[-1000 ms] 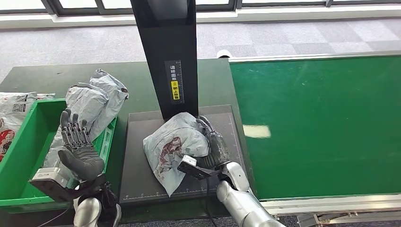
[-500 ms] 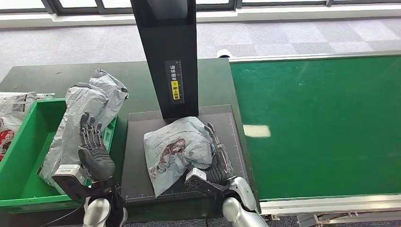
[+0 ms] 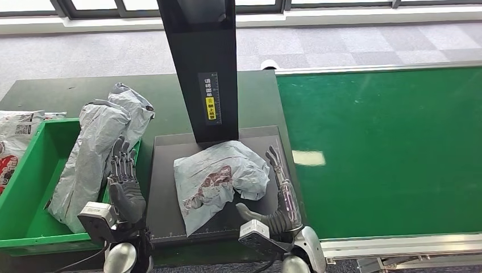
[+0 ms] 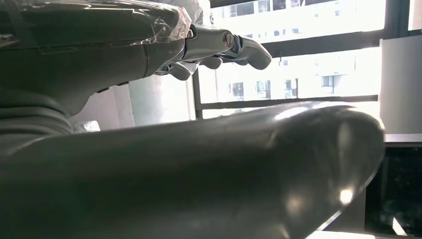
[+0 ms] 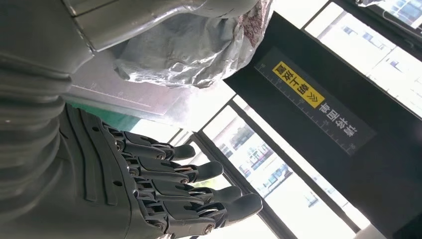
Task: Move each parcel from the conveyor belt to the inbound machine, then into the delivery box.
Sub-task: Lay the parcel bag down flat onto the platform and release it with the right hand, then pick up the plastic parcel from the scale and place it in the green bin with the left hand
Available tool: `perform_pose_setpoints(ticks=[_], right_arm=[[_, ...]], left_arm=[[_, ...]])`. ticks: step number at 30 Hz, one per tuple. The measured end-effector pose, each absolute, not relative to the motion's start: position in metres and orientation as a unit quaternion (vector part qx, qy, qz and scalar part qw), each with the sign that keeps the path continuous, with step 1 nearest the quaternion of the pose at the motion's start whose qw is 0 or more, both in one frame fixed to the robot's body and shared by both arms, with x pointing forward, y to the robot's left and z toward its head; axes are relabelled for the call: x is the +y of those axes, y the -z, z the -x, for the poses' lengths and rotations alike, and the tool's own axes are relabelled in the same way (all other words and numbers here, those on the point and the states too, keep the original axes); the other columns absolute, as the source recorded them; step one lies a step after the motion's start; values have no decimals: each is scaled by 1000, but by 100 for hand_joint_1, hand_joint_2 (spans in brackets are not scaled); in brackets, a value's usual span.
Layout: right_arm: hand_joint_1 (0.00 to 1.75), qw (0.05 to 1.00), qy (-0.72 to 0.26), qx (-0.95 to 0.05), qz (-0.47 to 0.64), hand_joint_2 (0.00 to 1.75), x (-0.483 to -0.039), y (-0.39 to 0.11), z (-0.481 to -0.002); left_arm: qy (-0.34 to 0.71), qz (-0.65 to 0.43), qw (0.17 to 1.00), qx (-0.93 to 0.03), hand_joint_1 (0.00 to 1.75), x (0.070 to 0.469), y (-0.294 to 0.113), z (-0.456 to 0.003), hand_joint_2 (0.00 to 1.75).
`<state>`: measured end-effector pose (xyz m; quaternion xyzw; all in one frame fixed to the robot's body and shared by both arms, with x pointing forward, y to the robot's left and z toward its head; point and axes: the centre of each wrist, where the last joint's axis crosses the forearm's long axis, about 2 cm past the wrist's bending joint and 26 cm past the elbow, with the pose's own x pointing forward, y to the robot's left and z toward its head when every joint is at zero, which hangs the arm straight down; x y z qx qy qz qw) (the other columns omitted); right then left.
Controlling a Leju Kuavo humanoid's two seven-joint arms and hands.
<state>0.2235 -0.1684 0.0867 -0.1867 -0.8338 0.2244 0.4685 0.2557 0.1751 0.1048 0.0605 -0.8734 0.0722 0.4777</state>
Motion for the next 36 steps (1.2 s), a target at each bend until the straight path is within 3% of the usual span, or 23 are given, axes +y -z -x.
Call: perform_pose_setpoints(ticks=[15,19,25,36], right_arm=[[0,423,-194,-871,159,175,-175,-105,-205],[0,405,-178,-884,153,175,-177,-112,-201],[0,385,-180,-896,132,175,-183,-123,-200],[0,374,-191,-899,125,175,-185,-129,-201]], left_arm=[[-17,-17,457,-889,0,173,-111,-246,0],[90,-74,443,-889,0,165,-111,-246,175],[304,-143,438,-834,0,131,-104,-253,175],[435,-136,433,-778,0,80,-90,-262,175]])
